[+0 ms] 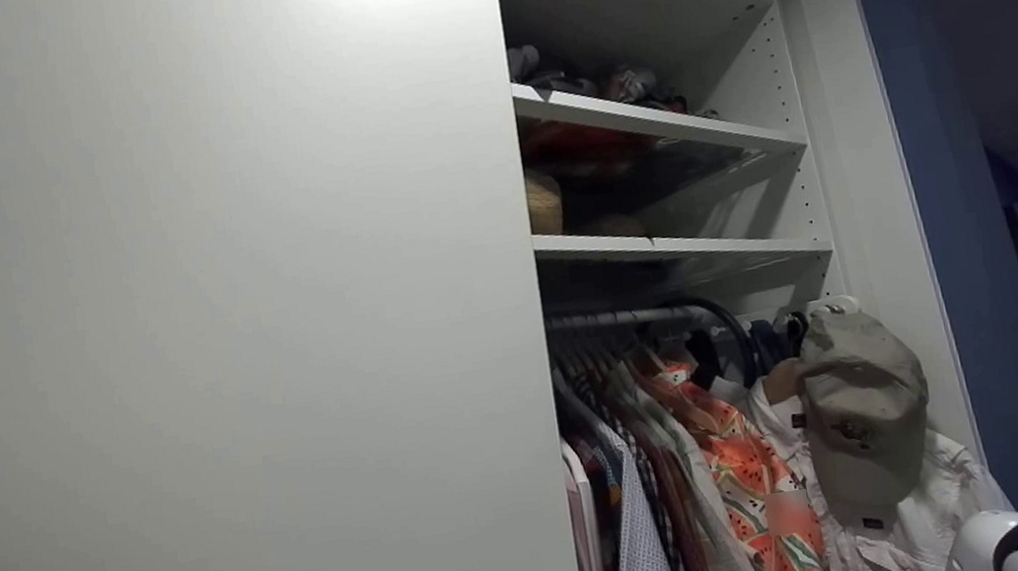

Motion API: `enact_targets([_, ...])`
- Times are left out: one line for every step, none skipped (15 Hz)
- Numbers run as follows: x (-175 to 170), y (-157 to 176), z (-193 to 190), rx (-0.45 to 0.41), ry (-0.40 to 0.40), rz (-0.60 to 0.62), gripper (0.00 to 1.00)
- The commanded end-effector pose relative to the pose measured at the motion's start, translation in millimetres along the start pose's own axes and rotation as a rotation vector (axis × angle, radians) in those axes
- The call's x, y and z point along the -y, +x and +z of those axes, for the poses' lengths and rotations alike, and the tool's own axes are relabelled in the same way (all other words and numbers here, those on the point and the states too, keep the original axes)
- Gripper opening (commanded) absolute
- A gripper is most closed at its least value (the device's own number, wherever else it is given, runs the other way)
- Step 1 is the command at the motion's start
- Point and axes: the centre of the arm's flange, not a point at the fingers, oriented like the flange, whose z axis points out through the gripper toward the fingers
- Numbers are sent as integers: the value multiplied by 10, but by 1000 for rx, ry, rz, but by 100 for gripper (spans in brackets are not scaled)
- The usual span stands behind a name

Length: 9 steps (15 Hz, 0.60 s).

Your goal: Put the book in the open drawer

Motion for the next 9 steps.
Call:
enact_targets([16, -9, -8, -6, 31, -11, 100])
enact_targets([15, -9, -18, -16, 35, -10, 100])
enact_targets([19, -4, -20, -27, 37, -11, 100])
enact_targets([26, 6, -15, -41, 47, -11, 100])
enact_targets([36, 19, -12, -53, 59, -11, 100])
enact_targets([47, 27, -5, -55, 77, -4, 100])
enact_targets([56, 22, -4, -59, 86, 7, 100])
enact_targets([65, 15, -9, -60, 97, 12, 100])
enact_targets([66, 14, -11, -66, 99, 16, 100])
